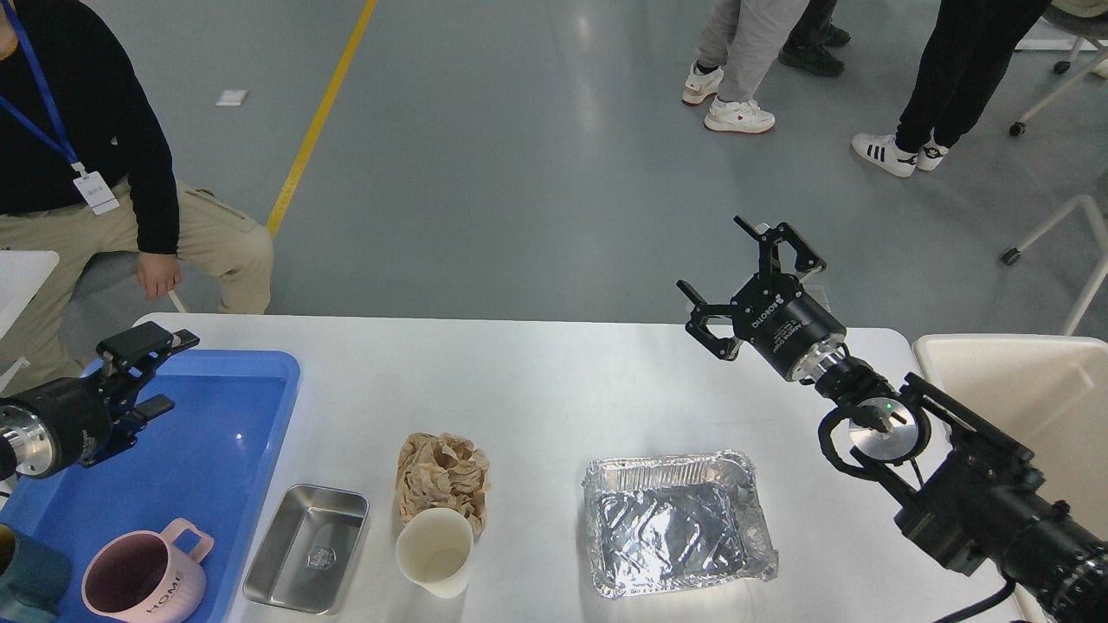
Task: Tidy desktop
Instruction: 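Open the left gripper and raise it away from the mug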
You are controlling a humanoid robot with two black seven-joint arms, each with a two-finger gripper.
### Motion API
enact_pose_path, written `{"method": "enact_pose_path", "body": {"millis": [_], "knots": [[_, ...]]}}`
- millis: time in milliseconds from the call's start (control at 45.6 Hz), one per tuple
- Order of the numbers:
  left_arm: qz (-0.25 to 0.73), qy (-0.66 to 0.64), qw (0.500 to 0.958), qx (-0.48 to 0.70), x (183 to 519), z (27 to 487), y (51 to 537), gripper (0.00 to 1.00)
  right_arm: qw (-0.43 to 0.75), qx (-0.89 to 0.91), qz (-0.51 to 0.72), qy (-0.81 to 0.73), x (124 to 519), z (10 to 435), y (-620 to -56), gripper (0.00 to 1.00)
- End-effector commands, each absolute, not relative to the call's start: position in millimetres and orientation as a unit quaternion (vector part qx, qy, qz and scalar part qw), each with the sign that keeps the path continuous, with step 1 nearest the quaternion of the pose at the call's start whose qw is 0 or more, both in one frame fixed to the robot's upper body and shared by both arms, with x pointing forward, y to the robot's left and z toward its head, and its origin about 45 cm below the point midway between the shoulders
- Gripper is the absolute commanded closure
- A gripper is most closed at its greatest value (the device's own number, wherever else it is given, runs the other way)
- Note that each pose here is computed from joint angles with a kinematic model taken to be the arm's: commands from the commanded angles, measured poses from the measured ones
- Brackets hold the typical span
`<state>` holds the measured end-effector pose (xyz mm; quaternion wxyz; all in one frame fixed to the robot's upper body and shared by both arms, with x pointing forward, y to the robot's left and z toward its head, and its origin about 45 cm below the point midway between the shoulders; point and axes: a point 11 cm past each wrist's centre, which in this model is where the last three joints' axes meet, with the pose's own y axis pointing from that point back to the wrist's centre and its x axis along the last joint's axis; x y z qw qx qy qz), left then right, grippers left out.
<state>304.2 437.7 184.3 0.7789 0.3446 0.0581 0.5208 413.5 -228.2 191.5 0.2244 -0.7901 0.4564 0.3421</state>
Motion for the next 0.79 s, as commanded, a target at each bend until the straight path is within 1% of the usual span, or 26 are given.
{"method": "enact_pose_path", "body": {"millis": [0, 132, 307, 570, 767], "knots": [[0.508, 0.03, 0.774, 0.377, 291, 214, 451, 0.03, 0.225, -0.79, 0.342, 0.456, 414, 192, -228, 0.0], [0.492, 0.003, 0.775, 0.397, 278, 249, 453, 0.03, 0.225, -0.79, 0.342, 0.456, 414, 192, -227, 0.0], [0.485, -0.021, 0.764, 0.424, 263, 276, 460, 0.03, 0.225, -0.789, 0.343, 0.457, 413, 191, -228, 0.0], [0.475, -0.045, 0.758, 0.446, 248, 303, 459, 0.03, 0.225, -0.79, 0.339, 0.459, 413, 193, -233, 0.0], [0.489, -0.046, 0.744, 0.453, 247, 303, 465, 0.03, 0.224, -0.788, 0.341, 0.46, 412, 190, -234, 0.0]]}}
